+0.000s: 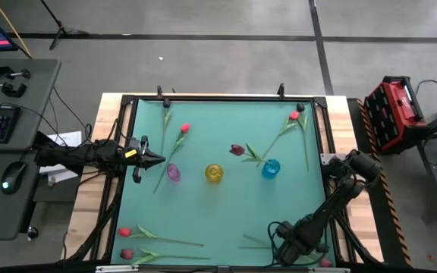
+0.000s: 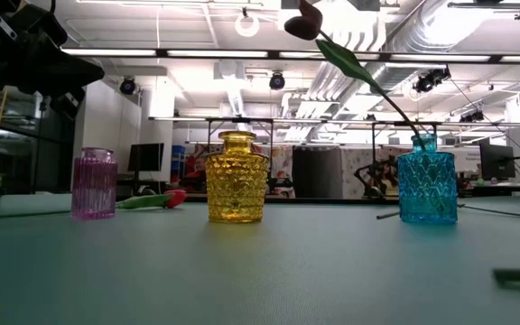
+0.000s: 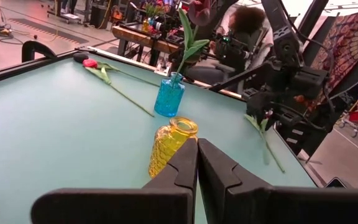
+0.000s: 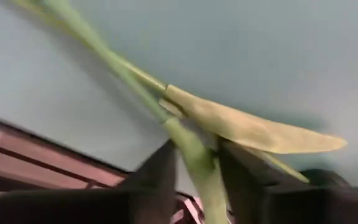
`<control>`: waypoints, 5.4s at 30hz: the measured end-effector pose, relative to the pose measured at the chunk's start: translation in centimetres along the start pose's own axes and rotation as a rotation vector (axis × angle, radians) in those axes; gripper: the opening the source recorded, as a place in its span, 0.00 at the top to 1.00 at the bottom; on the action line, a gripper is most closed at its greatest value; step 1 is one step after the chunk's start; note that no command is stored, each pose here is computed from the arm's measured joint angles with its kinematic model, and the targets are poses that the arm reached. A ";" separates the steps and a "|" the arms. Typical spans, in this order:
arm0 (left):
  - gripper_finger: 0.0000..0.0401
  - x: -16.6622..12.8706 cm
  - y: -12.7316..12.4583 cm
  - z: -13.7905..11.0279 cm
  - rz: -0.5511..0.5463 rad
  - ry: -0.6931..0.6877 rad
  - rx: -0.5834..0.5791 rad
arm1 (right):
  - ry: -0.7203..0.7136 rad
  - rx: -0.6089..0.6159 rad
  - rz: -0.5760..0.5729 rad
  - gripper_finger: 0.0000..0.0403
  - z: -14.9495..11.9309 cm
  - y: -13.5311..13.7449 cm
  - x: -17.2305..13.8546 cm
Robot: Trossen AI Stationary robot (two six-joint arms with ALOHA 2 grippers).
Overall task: Sort flowers into vase by color
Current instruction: Put the right dark red flower into the blue vase
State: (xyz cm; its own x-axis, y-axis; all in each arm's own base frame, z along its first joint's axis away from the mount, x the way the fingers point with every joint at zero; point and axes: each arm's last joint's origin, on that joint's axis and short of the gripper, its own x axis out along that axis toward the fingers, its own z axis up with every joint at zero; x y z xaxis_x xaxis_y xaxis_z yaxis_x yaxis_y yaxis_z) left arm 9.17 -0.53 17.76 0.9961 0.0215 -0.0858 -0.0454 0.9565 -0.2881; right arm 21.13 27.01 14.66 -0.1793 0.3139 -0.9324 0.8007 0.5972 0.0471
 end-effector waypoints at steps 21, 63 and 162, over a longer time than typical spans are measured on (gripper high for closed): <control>1.00 0.0 0.0 0.0 0.000 0.000 0.000 | -0.388 -0.523 0.205 0.99 5.1 6.2 -13.9; 1.00 0.0 -0.1 0.7 0.001 -0.079 0.000 | -1.358 -0.693 1.176 1.00 2.5 -2.7 -27.6; 0.42 14.1 -9.6 26.3 -0.285 0.104 -1.036 | -1.482 -1.374 -1.471 1.00 11.1 5.4 -39.8</control>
State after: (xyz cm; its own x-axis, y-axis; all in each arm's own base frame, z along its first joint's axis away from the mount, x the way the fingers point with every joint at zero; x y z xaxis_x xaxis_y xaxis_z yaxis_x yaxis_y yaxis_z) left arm 25.60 -1.77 44.37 0.9710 -0.2344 0.0461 0.0967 0.2094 -0.9730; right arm 38.91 9.56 48.11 0.7699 -0.6324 -0.0855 -0.1316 -0.0262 -0.9910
